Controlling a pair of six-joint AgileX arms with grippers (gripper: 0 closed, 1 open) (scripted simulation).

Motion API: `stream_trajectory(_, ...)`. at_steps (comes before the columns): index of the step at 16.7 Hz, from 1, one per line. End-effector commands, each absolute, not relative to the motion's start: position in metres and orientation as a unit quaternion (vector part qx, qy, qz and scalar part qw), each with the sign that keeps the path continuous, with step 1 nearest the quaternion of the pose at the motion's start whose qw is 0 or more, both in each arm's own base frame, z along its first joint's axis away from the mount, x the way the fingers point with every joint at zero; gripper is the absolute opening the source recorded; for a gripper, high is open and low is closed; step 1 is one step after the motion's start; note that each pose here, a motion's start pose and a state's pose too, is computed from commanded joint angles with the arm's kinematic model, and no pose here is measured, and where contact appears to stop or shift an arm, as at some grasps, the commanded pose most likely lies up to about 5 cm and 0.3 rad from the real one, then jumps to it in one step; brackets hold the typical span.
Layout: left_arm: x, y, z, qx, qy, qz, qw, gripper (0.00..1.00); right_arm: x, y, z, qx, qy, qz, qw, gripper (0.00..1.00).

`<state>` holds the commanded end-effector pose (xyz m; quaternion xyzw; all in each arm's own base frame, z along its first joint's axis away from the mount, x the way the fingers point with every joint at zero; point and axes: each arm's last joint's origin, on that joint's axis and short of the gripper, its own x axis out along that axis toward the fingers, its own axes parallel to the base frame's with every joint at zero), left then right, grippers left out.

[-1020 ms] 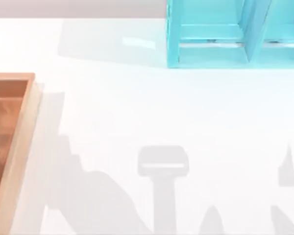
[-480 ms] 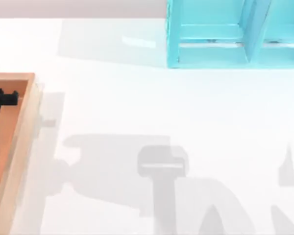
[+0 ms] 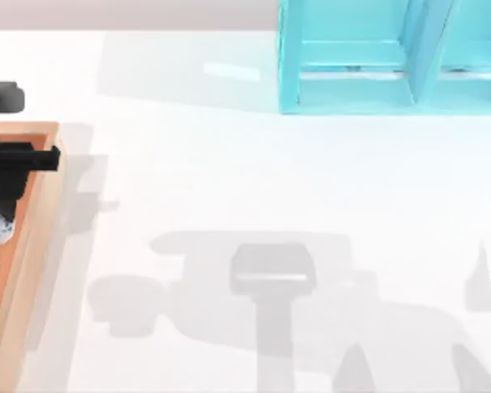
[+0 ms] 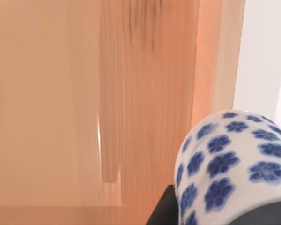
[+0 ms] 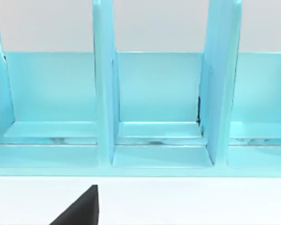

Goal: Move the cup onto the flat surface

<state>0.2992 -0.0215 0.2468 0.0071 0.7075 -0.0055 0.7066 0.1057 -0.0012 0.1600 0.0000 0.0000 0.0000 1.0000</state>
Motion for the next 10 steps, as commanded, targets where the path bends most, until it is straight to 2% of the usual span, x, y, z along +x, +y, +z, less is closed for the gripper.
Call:
stream_trajectory(5,0.310,-0.055,0.250,0.007,0.707,-0.005,0.707,0.00,0.106,-0.001,0.160,0.000,0.000,0.000,1.000,1.00)
stream_trajectory(10,0.318,-0.156,0.256,0.008,0.707,-0.005,0.707,0.00,0.106,-0.001,0.160,0.000,0.000,0.000,1.000,1.00)
